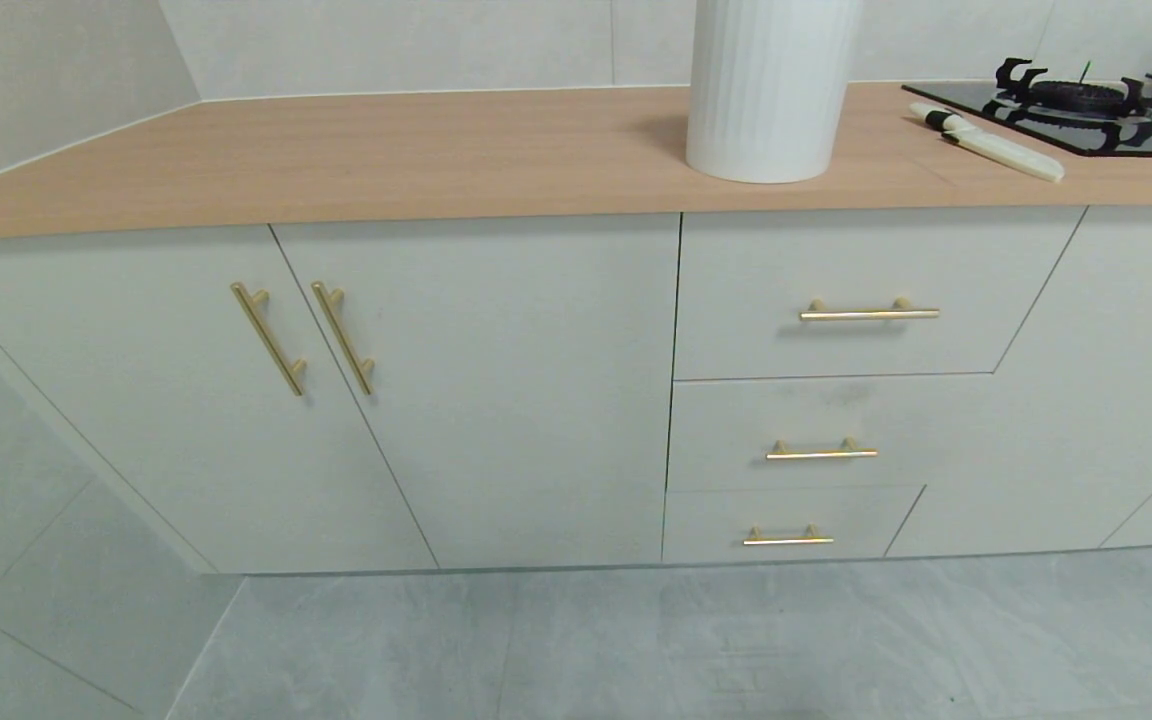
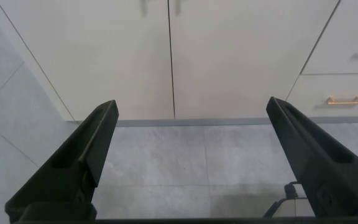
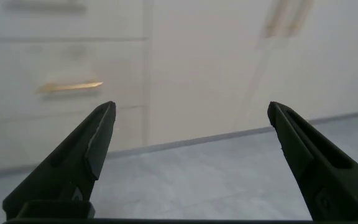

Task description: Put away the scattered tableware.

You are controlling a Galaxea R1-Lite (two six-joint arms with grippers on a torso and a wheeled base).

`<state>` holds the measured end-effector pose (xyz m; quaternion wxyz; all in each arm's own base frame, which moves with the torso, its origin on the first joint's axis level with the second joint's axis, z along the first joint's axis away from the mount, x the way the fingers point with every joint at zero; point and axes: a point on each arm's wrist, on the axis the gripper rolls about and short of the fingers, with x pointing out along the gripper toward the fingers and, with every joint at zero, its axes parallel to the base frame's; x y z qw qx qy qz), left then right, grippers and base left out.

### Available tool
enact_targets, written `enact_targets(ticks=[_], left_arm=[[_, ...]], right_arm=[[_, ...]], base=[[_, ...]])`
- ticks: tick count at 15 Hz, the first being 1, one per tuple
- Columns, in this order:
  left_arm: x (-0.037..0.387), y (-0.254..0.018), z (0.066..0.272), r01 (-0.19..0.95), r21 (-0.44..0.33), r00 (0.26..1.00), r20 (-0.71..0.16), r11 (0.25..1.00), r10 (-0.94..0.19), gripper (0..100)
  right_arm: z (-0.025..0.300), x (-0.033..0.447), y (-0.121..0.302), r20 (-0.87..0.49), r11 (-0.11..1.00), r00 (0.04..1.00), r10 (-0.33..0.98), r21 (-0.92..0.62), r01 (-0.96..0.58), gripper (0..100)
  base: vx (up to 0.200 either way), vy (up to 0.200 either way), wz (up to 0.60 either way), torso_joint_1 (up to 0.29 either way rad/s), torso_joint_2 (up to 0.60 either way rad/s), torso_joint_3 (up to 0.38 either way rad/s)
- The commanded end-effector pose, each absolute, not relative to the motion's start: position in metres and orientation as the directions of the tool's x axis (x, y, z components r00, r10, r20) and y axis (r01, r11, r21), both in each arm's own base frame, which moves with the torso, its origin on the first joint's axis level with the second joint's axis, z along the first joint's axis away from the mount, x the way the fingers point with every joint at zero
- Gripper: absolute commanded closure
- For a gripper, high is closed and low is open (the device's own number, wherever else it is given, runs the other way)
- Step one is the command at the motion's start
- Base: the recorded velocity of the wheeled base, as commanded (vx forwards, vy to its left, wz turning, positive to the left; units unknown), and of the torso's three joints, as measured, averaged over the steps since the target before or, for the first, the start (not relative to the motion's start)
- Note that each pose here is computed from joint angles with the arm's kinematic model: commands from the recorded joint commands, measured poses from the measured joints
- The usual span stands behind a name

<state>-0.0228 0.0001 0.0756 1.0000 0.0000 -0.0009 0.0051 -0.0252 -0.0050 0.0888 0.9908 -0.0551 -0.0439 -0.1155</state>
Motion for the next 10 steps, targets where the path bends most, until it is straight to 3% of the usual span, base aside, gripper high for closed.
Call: enact_targets(ticks=[1,5,7,10], left_arm=[[-0.0228,0.0001,0.0756,-0.011,0.0,1.0,0.002,1.0,0.011,0],[-0.0228,0.0001,0.0756,-0.011,0.0,1.0,0.002,1.0,0.011,0],[-0.0228,0.0001,0.0756,-0.011,0.0,1.0,0.002,1.0,0.011,0],[-0.0228,0.0001,0.0756,-0.011,0.0,1.0,0.002,1.0,0.011,0]], right_arm=[[0.0803,-0.0233,-0.0041,0.047,0.978,0.983,-0.179,-0.105,0.183,0],[0.081,-0.0229,-0.0024,0.052,0.995,0.993,-0.103,-0.014,0.103,0],[0.0754,-0.0227,-0.0002,-0.003,1.0,1.0,-0.011,-0.017,0.011,0],[0.0752,-0.0228,0.0002,-0.008,1.0,1.0,0.011,-0.023,-0.011,0]], base=[[0.0,0.0,0.0,0.0,0.0,0.0],[0.0,0.0,0.0,0.0,0.0,0.0],[0.0,0.0,0.0,0.0,0.0,0.0],[0.0,0.0,0.0,0.0,0.0,0.0]])
